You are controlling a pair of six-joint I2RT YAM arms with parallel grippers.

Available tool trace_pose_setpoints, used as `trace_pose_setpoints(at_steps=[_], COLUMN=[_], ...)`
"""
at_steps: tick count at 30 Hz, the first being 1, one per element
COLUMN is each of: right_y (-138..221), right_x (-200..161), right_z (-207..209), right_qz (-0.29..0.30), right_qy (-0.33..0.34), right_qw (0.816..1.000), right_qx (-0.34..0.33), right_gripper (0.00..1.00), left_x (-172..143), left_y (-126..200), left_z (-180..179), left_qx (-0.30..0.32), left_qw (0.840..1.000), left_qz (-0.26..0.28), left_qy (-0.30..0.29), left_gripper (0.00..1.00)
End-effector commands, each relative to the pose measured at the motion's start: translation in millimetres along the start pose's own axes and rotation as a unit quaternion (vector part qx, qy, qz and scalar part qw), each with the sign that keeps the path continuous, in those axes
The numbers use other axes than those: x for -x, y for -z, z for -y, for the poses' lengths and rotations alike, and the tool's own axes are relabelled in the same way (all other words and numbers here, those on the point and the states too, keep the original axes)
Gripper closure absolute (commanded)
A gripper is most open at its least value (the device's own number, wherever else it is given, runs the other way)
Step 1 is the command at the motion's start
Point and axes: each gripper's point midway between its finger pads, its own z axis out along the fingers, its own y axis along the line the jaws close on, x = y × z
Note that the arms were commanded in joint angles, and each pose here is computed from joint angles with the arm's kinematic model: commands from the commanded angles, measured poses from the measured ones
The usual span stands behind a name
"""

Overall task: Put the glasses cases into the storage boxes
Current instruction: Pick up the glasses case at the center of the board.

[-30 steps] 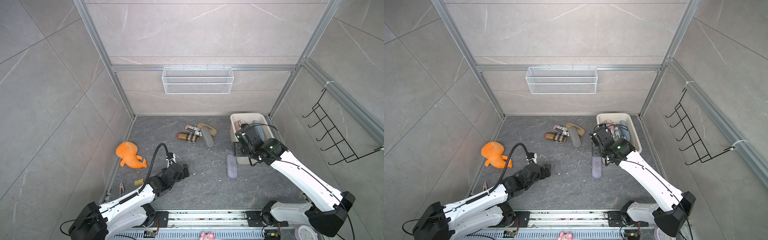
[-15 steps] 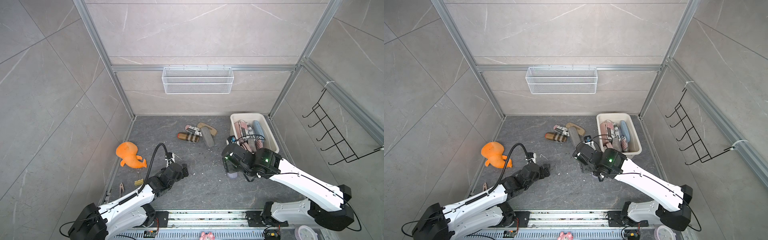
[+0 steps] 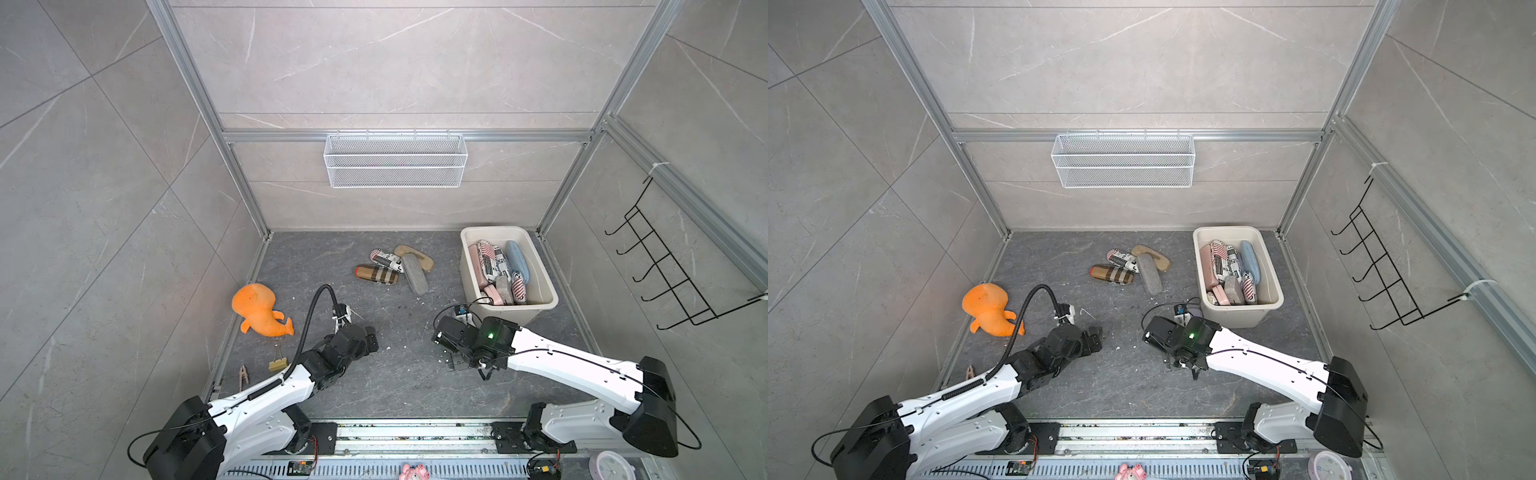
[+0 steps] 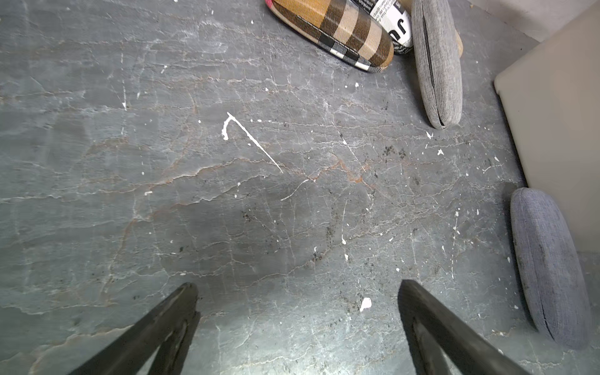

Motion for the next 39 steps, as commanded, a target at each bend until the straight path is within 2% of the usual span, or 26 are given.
trace_pose_setpoints(at_steps=[1, 3, 9, 15, 24, 39], right_y=[-14.0, -22.7, -36.8, -46.2, -58.3, -75.7], right_x=[8.4, 9.9, 15.9, 17.9, 23.5, 35.2], right_z=[-18.1, -19.8, -6.9, 2.8, 6.6, 11.4], right_qz=[-0.001, -0.010, -0.003, 0.005, 0.000, 0.002], right_qy=[-0.005, -0.020, -0.041, -0.074, -0.076, -0.098], right_qw=[0.999, 0.998, 0.999, 0.997, 0.997, 0.995], right_qx=[0.044, 0.055, 0.022, 0.033, 0.030, 0.026], right_gripper=[0.05, 0.04, 0.01, 0.00, 0.00, 0.00], left_x=[11.4, 11.2, 12.4, 15.9, 10.1, 12.4], left_y=[1.2, 1.0, 4.1, 2.8, -5.9, -4.1], left_z=[11.8, 10.8, 8.7, 12.6, 18.0, 14.1], left_qx=[-0.021, -0.018, -0.021, -0.020, -0.022, -0.013], left_qw=[1.000, 1.000, 0.999, 1.000, 1.000, 1.000], left_qz=[0.014, 0.014, 0.021, 0.021, 0.003, 0.005], left_qy=[0.007, 0.007, 0.016, 0.011, 0.018, 0.011], left_gripper=[0.02, 0.02, 0.02, 0.02, 0.02, 0.01])
